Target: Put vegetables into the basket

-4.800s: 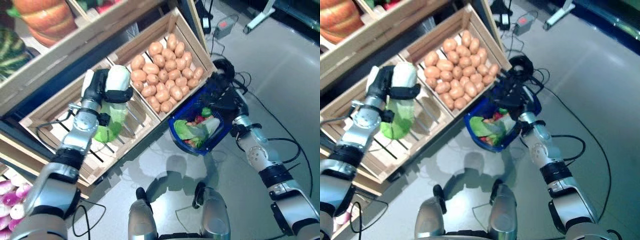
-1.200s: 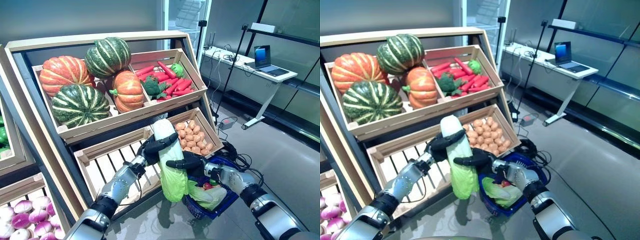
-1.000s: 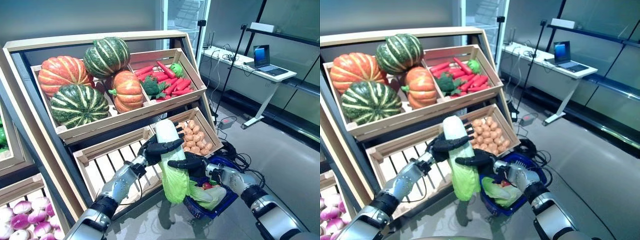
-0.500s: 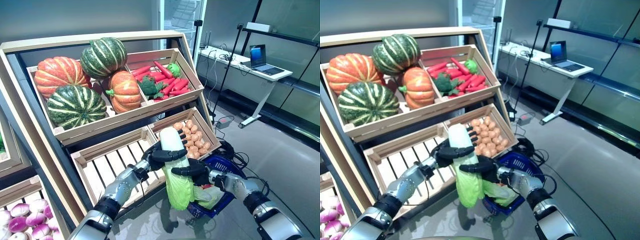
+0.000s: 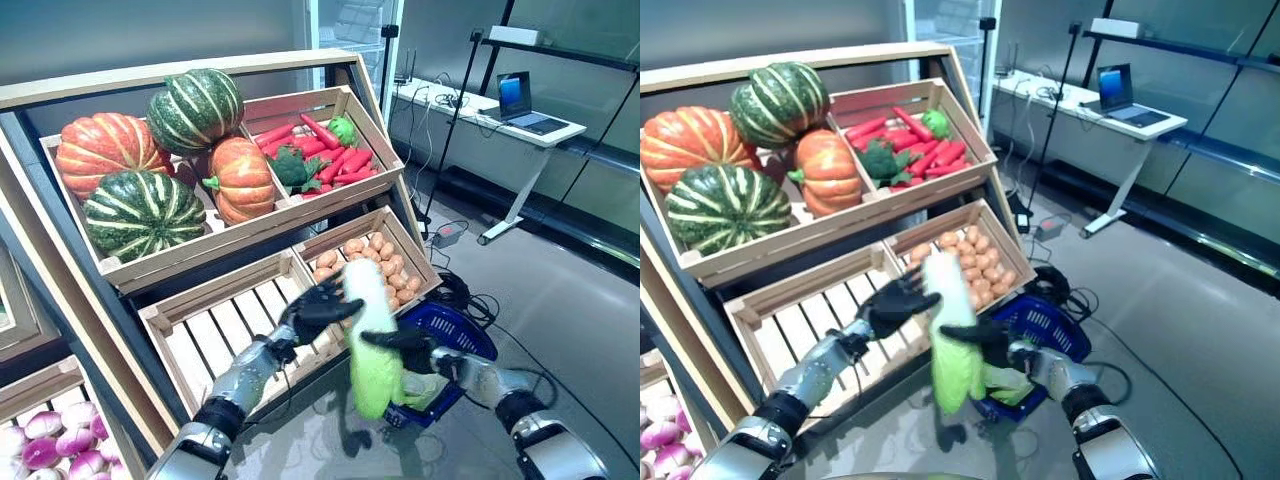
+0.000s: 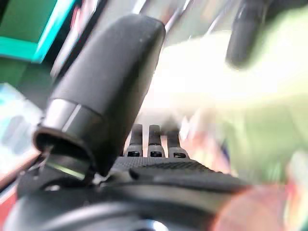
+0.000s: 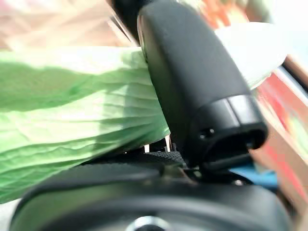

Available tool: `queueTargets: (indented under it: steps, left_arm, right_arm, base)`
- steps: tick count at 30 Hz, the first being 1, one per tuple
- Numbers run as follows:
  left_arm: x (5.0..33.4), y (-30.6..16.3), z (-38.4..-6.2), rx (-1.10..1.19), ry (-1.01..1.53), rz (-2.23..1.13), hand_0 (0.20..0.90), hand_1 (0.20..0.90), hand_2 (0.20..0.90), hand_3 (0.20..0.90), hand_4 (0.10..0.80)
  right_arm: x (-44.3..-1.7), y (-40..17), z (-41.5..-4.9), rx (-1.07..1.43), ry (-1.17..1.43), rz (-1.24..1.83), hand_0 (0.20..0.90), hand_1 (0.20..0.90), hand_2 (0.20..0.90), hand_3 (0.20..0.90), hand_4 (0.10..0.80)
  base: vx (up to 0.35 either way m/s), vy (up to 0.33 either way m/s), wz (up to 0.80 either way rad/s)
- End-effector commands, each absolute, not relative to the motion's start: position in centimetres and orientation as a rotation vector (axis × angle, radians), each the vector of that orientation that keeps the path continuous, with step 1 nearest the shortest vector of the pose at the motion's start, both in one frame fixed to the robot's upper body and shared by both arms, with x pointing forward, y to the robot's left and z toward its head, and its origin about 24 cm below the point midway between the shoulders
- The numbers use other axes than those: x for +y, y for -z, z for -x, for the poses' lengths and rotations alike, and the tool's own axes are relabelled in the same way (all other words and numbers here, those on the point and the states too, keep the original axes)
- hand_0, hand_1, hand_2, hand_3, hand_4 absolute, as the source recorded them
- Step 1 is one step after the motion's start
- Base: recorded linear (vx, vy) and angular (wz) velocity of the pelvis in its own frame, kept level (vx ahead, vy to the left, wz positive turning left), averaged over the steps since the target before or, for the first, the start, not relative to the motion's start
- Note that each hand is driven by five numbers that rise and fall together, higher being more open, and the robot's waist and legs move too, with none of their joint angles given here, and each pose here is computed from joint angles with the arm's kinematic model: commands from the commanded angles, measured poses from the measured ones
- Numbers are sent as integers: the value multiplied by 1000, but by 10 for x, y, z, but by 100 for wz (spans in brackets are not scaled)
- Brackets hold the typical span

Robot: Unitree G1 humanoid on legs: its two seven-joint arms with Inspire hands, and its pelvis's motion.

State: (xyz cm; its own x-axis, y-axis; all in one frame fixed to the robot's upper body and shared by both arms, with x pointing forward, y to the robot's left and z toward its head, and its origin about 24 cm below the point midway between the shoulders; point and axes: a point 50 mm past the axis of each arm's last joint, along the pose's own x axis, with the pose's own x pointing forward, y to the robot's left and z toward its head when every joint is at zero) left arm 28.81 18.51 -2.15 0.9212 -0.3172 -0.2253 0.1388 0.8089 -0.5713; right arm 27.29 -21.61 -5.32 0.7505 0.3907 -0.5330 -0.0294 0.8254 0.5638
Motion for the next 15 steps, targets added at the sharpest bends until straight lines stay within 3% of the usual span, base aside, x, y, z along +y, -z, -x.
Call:
queueTargets:
  steps: [1, 8, 15]
  left_arm:
    - [260, -25, -310, 79, 1, 435, 900, 900, 900, 900, 800]
    - [265, -4, -300, 169, -138, 564, 900, 900, 900, 900, 800]
    - [252, 6, -294, 176, -95, 649, 900, 900, 900, 900, 800]
  right_arm:
    - [-304, -12, -303, 331, 65, -542, 300, 300, 300, 300, 400]
    - [-314, -24, -306, 157, 214, -603, 300, 300, 300, 300, 400]
    - [-313, -22, -305, 127, 275, -608, 300, 300, 300, 300, 400]
  base:
    - [0, 0, 0]
    - [1, -1, 1]
    - [9, -8, 4]
